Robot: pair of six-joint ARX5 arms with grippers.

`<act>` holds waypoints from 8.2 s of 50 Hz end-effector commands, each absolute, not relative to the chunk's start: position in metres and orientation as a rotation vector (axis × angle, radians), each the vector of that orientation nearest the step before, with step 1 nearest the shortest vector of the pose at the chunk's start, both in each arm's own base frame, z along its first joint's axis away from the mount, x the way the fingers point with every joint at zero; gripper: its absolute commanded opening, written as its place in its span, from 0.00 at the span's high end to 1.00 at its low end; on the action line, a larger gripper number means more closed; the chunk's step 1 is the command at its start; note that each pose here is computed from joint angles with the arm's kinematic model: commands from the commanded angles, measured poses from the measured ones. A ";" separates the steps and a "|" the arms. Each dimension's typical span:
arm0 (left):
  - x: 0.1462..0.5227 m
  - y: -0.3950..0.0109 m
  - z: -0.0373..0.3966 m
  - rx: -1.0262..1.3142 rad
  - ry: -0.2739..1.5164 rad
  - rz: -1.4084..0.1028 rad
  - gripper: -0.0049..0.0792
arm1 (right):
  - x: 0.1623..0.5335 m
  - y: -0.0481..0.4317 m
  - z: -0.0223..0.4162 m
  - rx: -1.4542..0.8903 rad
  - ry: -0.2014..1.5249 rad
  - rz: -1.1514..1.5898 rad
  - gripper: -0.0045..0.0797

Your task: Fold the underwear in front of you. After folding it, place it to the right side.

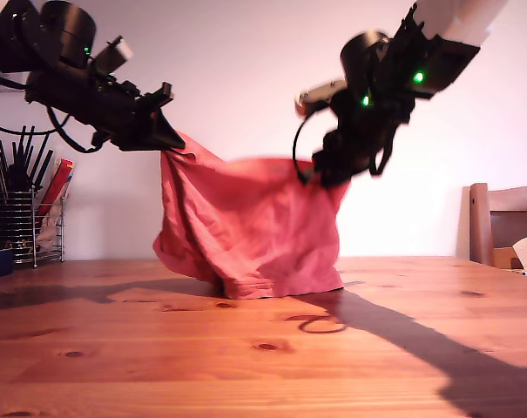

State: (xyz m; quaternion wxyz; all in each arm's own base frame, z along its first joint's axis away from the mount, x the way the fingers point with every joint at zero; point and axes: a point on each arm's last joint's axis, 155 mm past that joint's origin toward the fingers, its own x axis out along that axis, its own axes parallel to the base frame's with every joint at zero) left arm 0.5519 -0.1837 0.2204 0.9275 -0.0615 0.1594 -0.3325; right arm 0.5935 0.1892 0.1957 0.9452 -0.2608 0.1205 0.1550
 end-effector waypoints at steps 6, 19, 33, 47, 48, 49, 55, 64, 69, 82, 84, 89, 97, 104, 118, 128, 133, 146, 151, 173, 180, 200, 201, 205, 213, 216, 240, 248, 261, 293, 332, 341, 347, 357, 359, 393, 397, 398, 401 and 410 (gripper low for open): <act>0.559 -0.183 0.191 -0.135 0.370 -0.677 0.97 | 0.596 0.186 0.200 -0.527 0.237 0.309 0.96; 0.546 -0.190 0.144 -0.121 0.518 -0.712 0.97 | 0.579 0.191 0.123 -0.529 0.467 0.390 0.96; 0.526 -0.191 0.111 -0.088 0.647 -0.749 0.97 | 0.562 0.210 0.089 -0.486 0.571 0.447 0.96; 0.505 -0.188 0.086 -0.072 0.752 -0.764 0.97 | 0.530 0.222 0.055 -0.476 0.696 0.500 0.96; 0.503 -0.188 0.082 -0.074 0.761 -0.763 0.97 | 0.528 0.222 0.053 -0.475 0.703 0.501 0.96; 0.501 -0.188 0.079 -0.075 0.768 -0.762 0.97 | 0.526 0.221 0.050 -0.476 0.712 0.502 0.96; 0.486 -0.185 0.057 -0.082 0.819 -0.760 0.97 | 0.514 0.220 0.040 -0.475 0.745 0.507 0.96; 0.470 -0.181 0.041 -0.075 0.840 -0.759 0.97 | 0.503 0.218 0.045 -0.434 0.720 0.492 0.96; 0.470 -0.177 0.050 -0.046 0.778 -0.733 0.97 | 0.497 0.216 0.055 -0.397 0.671 0.477 0.96; 0.452 -0.172 0.068 -0.007 0.630 -0.722 0.97 | 0.468 0.209 0.070 -0.298 0.575 0.460 0.96; 0.449 -0.172 0.069 -0.007 0.609 -0.722 0.97 | 0.464 0.208 0.072 -0.277 0.558 0.456 0.96; 0.438 -0.169 0.072 -0.037 0.584 -0.708 0.97 | 0.448 0.207 0.073 -0.245 0.535 0.455 0.96; 0.412 -0.166 0.064 -0.046 0.611 -0.709 0.97 | 0.419 0.205 0.061 -0.229 0.556 0.469 0.96; 0.393 -0.166 0.062 -0.043 0.610 -0.713 0.97 | 0.398 0.207 0.051 -0.232 0.575 0.489 0.96; 0.349 -0.162 0.027 -0.066 0.709 -0.700 0.97 | 0.368 0.208 0.034 -0.246 0.624 0.519 0.96; 0.321 -0.164 0.008 -0.082 0.798 -0.710 0.97 | 0.335 0.201 0.004 -0.266 0.720 0.553 0.96; 0.309 -0.164 -0.002 -0.087 0.865 -0.712 0.97 | 0.321 0.195 -0.006 -0.273 0.755 0.557 0.96; 0.298 -0.169 -0.003 -0.113 0.908 -0.727 0.96 | 0.307 0.190 -0.009 -0.262 0.809 0.554 0.92; 0.297 -0.171 0.002 -0.119 0.902 -0.743 0.86 | 0.296 0.192 -0.012 -0.250 0.853 0.589 0.76; 0.296 -0.170 0.059 -0.099 0.774 -0.756 0.55 | 0.267 0.187 -0.004 -0.196 0.976 0.624 0.54; 0.298 -0.170 0.078 -0.089 0.715 -0.754 0.55 | 0.263 0.181 0.012 -0.187 0.984 0.611 0.52; 0.280 -0.196 0.075 -0.077 0.746 -0.827 0.59 | 0.262 0.188 0.040 -0.164 1.022 0.666 0.52; 0.280 -0.197 0.074 -0.074 0.745 -0.832 0.60 | 0.264 0.189 0.043 -0.173 1.010 0.674 0.52; 0.281 -0.203 0.071 -0.063 0.741 -0.843 0.61 | 0.270 0.194 0.053 -0.192 0.980 0.697 0.52; 0.284 -0.213 0.061 -0.055 0.738 -0.865 0.62 | 0.277 0.198 0.070 -0.199 0.965 0.716 0.53; 0.287 -0.218 0.058 -0.052 0.729 -0.875 0.62 | 0.283 0.196 0.074 -0.241 0.937 0.718 0.53; 0.314 -0.242 0.048 -0.086 0.713 -0.896 0.62 | 0.289 0.193 0.066 -0.752 0.743 0.953 0.53; 0.316 -0.243 0.050 -0.085 0.702 -0.897 0.62 | 0.284 0.192 0.052 -0.819 0.760 1.001 0.53; 0.314 -0.244 0.050 -0.102 0.714 -0.905 0.62 | 0.273 0.196 0.023 -0.854 0.834 1.062 0.53; 0.309 -0.247 0.052 -0.144 0.737 -0.922 0.62 | 0.285 0.206 0.025 -0.875 0.764 1.061 0.96; 0.311 -0.246 0.052 -0.140 0.730 -0.920 0.62 | 0.260 0.222 0.084 -0.898 0.747 0.998 0.96; 0.311 -0.248 0.055 -0.143 0.725 -0.929 0.62 | 0.237 0.215 0.088 -0.888 0.801 1.015 0.96; 0.309 -0.251 0.059 -0.152 0.722 -0.955 0.62 | 0.236 0.214 0.086 -0.831 0.843 0.982 0.96; 0.313 -0.250 0.060 -0.146 0.711 -0.942 0.83 | 0.260 0.218 0.098 -0.528 0.875 0.798 0.95; 0.314 -0.251 0.061 -0.145 0.707 -0.941 0.97 | 0.266 0.217 0.101 -0.450 0.886 0.750 0.96; 0.419 -0.227 0.114 -0.182 0.778 -0.741 0.97 | 0.361 0.179 0.103 -0.084 0.804 0.473 0.96; 0.427 -0.224 0.114 -0.209 0.839 -0.720 0.95 | 0.370 0.175 0.102 -0.088 0.782 0.465 0.96; 0.428 -0.224 0.114 -0.212 0.852 -0.719 0.93 | 0.372 0.174 0.102 -0.088 0.776 0.462 0.96; 0.433 -0.224 0.116 -0.155 0.845 -0.745 0.84 | 0.377 0.171 0.102 -0.088 0.766 0.455 0.96; 0.436 -0.228 0.119 0.321 0.654 -0.966 0.70 | 0.383 0.171 0.101 -0.072 0.752 0.487 0.96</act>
